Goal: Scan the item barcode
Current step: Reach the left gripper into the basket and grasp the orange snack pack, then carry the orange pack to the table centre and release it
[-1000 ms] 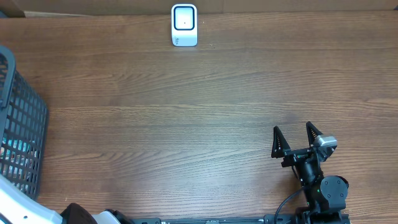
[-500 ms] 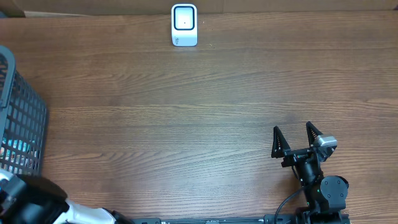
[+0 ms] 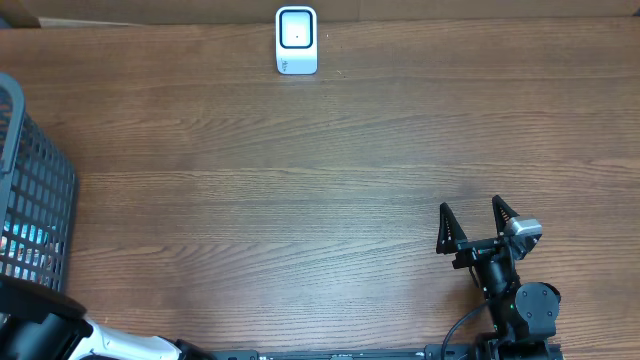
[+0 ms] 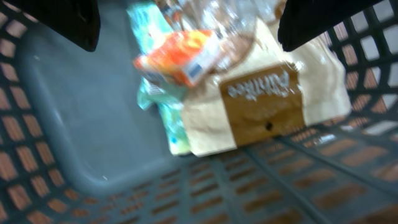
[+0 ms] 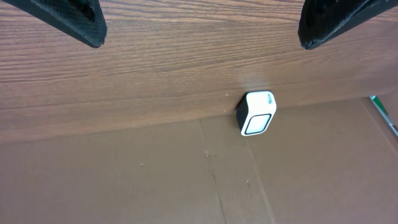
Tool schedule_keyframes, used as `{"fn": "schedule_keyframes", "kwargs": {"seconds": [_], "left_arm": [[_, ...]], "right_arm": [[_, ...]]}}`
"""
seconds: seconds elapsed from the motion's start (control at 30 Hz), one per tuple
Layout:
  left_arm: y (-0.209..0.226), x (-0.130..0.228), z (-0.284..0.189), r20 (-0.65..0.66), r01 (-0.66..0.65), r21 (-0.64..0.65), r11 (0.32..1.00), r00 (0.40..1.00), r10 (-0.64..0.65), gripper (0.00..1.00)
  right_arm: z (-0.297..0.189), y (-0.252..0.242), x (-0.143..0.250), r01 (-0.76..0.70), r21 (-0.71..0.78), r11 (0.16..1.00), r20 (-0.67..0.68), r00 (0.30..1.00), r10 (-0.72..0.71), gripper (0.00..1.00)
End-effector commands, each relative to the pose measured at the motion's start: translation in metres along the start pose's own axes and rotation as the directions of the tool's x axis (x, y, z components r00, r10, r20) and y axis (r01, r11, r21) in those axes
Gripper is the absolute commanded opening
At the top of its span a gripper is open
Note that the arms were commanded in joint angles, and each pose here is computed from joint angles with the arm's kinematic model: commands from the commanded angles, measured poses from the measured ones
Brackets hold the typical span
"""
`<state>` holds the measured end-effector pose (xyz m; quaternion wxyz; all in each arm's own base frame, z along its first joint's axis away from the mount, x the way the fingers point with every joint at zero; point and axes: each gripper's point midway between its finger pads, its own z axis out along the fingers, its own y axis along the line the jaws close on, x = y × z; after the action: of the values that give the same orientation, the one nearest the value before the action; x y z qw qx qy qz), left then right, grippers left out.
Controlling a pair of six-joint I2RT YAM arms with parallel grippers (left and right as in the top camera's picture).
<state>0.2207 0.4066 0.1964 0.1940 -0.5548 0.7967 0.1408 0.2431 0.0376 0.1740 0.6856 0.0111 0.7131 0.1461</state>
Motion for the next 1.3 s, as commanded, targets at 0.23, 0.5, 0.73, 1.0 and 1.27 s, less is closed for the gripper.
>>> {"fn": "schedule_keyframes", "kwargs": {"seconds": [0.23, 0.5, 0.73, 1.0, 1.27], "left_arm": [[0.01, 0.018, 0.062, -0.118, -0.044, -0.027, 0.999, 0.992, 0.04, 0.84], [-0.014, 0.043, 0.101, -0.227, -0.071, 0.109, 0.991, 0.969, 0.095, 0.74], [-0.028, 0.042, 0.098, -0.223, -0.05, 0.186, 0.981, 0.971, 0.092, 0.12], [-0.031, 0.037, 0.078, -0.251, 0.021, 0.194, 0.981, 0.968, 0.029, 0.04], [-0.087, -0.006, -0.008, -0.196, 0.128, 0.463, 0.877, 0.98, -0.039, 0.04]], "right_arm": [[0.0, -0.003, 0.001, 0.005, 0.012, 1.0, 0.005, 1.0, -0.005, 1.0], [0.0, -0.003, 0.001, 0.005, 0.012, 1.0, 0.005, 1.0, -0.005, 1.0], [0.0, -0.003, 0.001, 0.005, 0.012, 1.0, 0.005, 1.0, -0.005, 1.0], [0.0, -0.003, 0.001, 0.005, 0.012, 1.0, 0.006, 1.0, -0.005, 1.0], [0.0, -0.003, 0.001, 0.005, 0.012, 1.0, 0.005, 1.0, -0.005, 1.0]]}}
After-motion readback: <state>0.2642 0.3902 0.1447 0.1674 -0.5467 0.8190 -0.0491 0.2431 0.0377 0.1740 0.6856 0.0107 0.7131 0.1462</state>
